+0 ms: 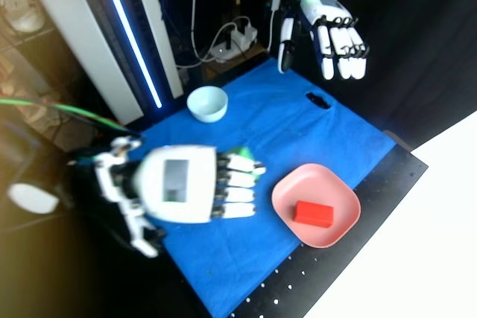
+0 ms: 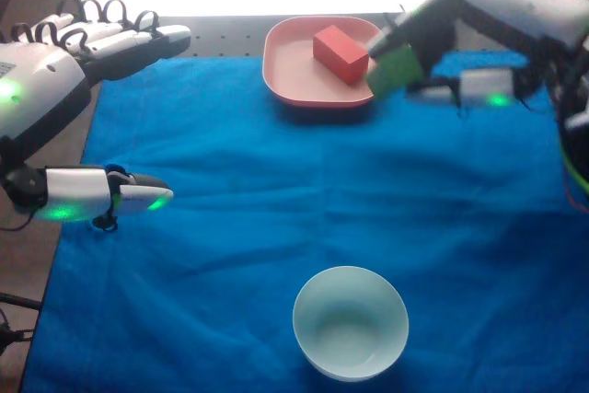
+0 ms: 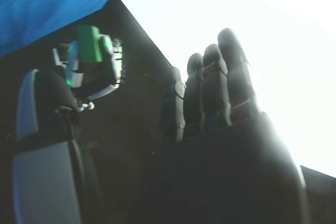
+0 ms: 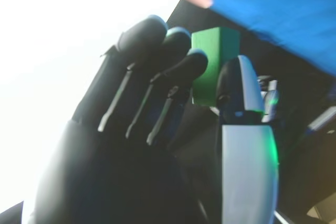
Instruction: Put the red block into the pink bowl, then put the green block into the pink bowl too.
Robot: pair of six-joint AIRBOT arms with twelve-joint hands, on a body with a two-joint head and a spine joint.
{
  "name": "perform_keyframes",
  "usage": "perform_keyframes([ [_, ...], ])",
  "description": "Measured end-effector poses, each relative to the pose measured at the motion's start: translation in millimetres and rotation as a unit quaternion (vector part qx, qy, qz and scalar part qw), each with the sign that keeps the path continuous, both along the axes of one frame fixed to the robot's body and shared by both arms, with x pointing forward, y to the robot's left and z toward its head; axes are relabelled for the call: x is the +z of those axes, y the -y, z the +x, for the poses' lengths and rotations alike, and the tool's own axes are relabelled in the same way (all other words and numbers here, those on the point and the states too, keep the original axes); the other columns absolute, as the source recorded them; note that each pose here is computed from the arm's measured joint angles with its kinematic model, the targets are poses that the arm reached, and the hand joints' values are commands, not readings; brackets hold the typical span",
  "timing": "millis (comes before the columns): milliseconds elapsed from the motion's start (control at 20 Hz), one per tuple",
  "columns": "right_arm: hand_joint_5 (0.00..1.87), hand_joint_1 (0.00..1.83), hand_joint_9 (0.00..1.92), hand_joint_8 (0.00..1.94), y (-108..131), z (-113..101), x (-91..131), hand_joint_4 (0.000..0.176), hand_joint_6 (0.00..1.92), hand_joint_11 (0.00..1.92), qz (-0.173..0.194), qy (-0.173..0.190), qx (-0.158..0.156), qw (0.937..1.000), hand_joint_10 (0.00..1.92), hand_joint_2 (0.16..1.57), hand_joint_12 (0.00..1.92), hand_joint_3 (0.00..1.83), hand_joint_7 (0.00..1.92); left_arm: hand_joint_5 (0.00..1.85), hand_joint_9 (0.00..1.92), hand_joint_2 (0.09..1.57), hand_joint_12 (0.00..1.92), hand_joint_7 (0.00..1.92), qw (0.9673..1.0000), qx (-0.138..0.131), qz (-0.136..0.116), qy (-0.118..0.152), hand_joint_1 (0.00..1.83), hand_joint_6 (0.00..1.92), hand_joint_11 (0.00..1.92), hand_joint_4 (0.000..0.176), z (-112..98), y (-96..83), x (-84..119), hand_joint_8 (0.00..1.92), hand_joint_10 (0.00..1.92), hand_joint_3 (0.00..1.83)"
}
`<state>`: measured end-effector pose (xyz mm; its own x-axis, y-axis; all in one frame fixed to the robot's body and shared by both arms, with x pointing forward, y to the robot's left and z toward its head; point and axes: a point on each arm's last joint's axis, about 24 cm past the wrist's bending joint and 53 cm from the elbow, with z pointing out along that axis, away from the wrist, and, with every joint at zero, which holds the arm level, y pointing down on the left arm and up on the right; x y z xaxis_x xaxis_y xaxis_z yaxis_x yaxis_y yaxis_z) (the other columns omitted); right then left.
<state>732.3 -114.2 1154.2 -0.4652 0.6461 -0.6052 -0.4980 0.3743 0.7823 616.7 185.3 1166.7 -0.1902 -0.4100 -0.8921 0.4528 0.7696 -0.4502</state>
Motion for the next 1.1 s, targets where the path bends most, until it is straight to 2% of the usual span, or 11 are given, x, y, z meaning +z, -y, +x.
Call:
perform_keyframes([
  [100,1.15,1.26,0.95,0.90,-3.6,18.1,3.0,0.000,0.59,0.57,0.009,-0.005,-0.019,0.9998,0.85,1.05,1.42,0.00,1.12,0.26,0.14,0.88,0.48,0.20,1.0000,0.000,-0.003,-0.001,0.87,0.00,0.00,0.070,-0.2,1.5,-1.1,0.00,0.00,0.00],
  [250,1.16,1.25,0.96,0.84,-21.8,34.0,-6.8,0.020,0.65,0.56,0.004,-0.023,-0.028,0.9993,0.78,1.05,1.49,0.00,1.10,0.26,0.14,0.89,0.43,0.21,0.9999,-0.003,-0.008,-0.005,0.87,0.00,0.00,0.072,0.6,3.3,-3.9,0.00,0.00,0.00],
  [400,1.15,1.25,0.90,0.87,-37.9,43.0,-19.9,0.002,0.62,0.52,-0.004,-0.044,-0.033,0.9985,0.89,1.05,1.61,0.00,1.10,0.26,0.16,0.89,0.55,0.20,0.9999,-0.005,-0.008,-0.004,0.88,0.00,0.00,0.073,0.6,4.3,-3.8,0.00,0.00,0.00],
  [450,1.09,1.27,0.91,1.13,-40.3,44.7,-21.1,0.000,0.55,0.69,-0.003,-0.047,-0.035,0.9983,1.21,1.09,1.75,0.00,1.03,0.26,0.15,0.89,0.56,0.20,1.0000,-0.006,-0.007,-0.004,0.88,0.00,0.00,0.071,1.1,4.0,-3.9,0.00,0.00,0.00],
  [600,0.75,1.07,0.74,0.60,-41.8,49.3,-31.6,0.000,0.07,0.62,-0.012,-0.061,-0.042,0.9972,1.01,0.96,1.45,0.00,0.78,0.28,0.16,0.89,0.55,0.20,0.9998,-0.004,-0.015,-0.009,0.91,0.00,0.00,0.065,3.1,4.0,-6.8,0.00,0.00,0.00],
  [650,0.55,0.97,0.56,0.09,-40.9,50.1,-34.3,0.037,0.00,0.28,-0.015,-0.066,-0.045,0.9967,0.44,0.94,1.33,0.00,0.58,0.26,0.14,0.90,0.51,0.18,0.9998,-0.006,-0.014,-0.009,0.91,0.00,0.00,0.062,2.4,5.2,-6.8,0.00,0.00,0.00],
  [700,0.41,0.92,0.47,0.02,-40.7,50.3,-35.1,0.083,0.00,0.12,-0.016,-0.067,-0.045,0.9966,0.22,0.93,1.21,0.00,0.47,0.26,0.15,0.90,0.57,0.19,0.9998,-0.007,-0.015,-0.008,0.88,0.00,0.00,0.066,2.2,5.6,-6.3,0.00,0.00,0.00],
  [750,0.41,0.92,0.47,0.02,-40.4,50.4,-34.9,0.083,0.00,0.12,-0.015,-0.067,-0.046,0.9966,0.22,0.93,1.21,0.00,0.47,0.26,0.15,0.90,0.57,0.19,0.9998,-0.007,-0.015,-0.008,0.88,0.00,0.00,0.066,2.3,5.5,-6.3,0.00,0.00,0.00],
  [800,0.28,0.91,0.39,0.00,-40.4,50.5,-34.9,0.124,0.00,0.01,-0.015,-0.067,-0.046,0.9966,0.04,0.90,1.15,0.00,0.34,0.27,0.17,0.89,0.62,0.20,0.9998,-0.007,-0.015,-0.008,0.91,0.00,0.00,0.048,2.3,5.4,-6.2,0.00,0.01,0.00],
  [1050,0.19,0.80,0.27,0.00,-40.5,50.4,-35.5,0.145,0.00,0.00,-0.016,-0.068,-0.046,0.9965,0.01,0.86,0.86,0.00,0.23,0.26,0.15,0.89,0.55,0.19,0.9998,-0.007,-0.017,-0.008,0.92,0.00,0.00,0.054,2.4,5.2,-5.6,0.00,0.00,0.00],
  [1100,0.18,0.74,0.18,0.00,-40.8,50.2,-35.9,0.170,0.00,0.00,-0.016,-0.069,-0.046,0.9964,0.00,0.84,0.57,0.00,0.19,0.25,0.14,0.91,0.55,0.19,0.9998,-0.007,-0.017,-0.007,0.92,0.00,0.00,0.046,2.2,5.4,-5.5,0.00,0.00,0.01],
])
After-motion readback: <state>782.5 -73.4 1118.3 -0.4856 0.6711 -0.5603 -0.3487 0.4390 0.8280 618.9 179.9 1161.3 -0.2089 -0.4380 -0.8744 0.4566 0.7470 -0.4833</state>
